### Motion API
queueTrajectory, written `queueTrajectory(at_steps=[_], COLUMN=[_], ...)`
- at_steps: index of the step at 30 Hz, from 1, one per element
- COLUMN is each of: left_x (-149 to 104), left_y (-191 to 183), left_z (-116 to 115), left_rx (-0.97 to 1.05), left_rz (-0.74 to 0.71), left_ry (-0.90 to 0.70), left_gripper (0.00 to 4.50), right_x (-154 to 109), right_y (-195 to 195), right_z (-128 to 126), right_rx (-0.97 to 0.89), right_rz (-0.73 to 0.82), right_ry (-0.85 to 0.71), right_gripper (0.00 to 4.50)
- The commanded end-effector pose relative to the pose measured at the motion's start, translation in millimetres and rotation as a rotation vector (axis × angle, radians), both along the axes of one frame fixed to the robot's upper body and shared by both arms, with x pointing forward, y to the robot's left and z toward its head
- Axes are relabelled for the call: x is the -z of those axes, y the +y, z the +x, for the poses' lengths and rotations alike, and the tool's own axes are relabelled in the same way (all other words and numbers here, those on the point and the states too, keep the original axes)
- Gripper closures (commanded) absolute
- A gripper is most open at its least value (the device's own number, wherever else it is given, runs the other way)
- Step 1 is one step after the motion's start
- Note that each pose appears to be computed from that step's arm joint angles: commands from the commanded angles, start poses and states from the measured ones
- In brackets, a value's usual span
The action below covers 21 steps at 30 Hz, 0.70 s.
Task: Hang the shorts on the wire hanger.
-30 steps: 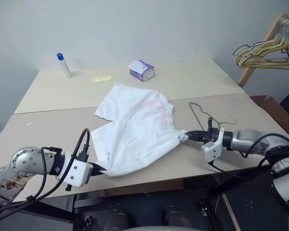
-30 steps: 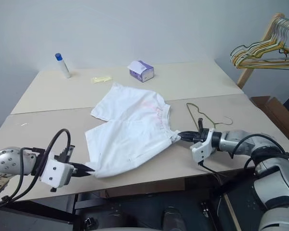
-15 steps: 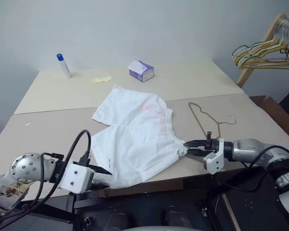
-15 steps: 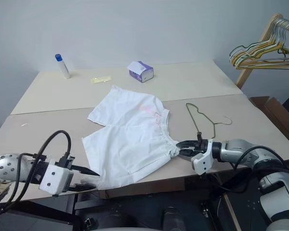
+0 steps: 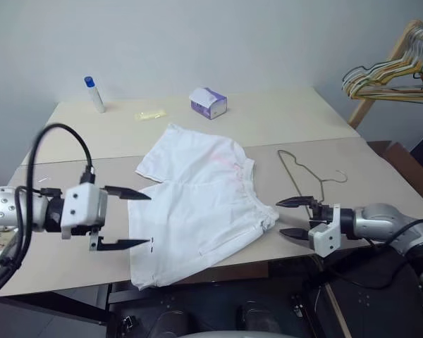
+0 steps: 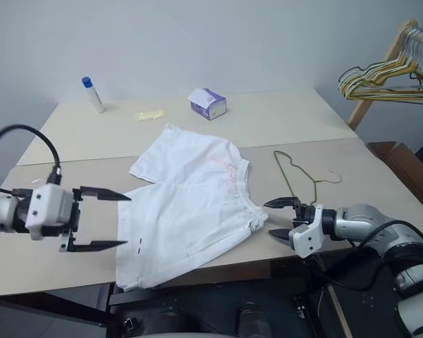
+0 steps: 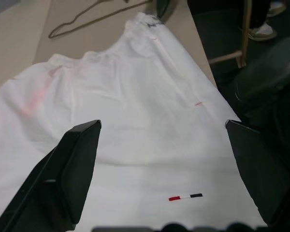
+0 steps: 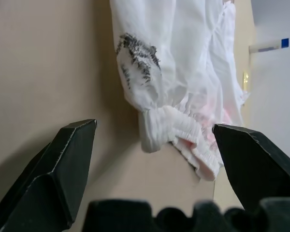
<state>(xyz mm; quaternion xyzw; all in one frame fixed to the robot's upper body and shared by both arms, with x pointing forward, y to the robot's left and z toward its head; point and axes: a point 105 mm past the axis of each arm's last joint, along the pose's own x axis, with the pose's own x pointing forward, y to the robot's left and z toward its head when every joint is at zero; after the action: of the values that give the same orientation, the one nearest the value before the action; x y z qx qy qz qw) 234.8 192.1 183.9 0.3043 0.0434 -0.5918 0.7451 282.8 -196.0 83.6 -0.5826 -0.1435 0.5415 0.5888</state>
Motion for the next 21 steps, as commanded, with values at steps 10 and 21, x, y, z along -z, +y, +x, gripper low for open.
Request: queueTrajectory(at_steps=[10, 21], left_x=[-15, -13], left_y=[-33, -41], left_z=[33, 39], left_rx=[-0.104, -0.038], left_rz=[-0.268, -0.297], left_ry=[0.045, 0.145], left_gripper=[0.03, 0.03], right_x=[-51, -37], right_y=[-48, -62], right_z=[28, 28], right_rx=[0.579, 0.873], right_rz=[0.296, 0.29], right_ry=[0.253, 0.357], right_gripper=[0.01, 0.01])
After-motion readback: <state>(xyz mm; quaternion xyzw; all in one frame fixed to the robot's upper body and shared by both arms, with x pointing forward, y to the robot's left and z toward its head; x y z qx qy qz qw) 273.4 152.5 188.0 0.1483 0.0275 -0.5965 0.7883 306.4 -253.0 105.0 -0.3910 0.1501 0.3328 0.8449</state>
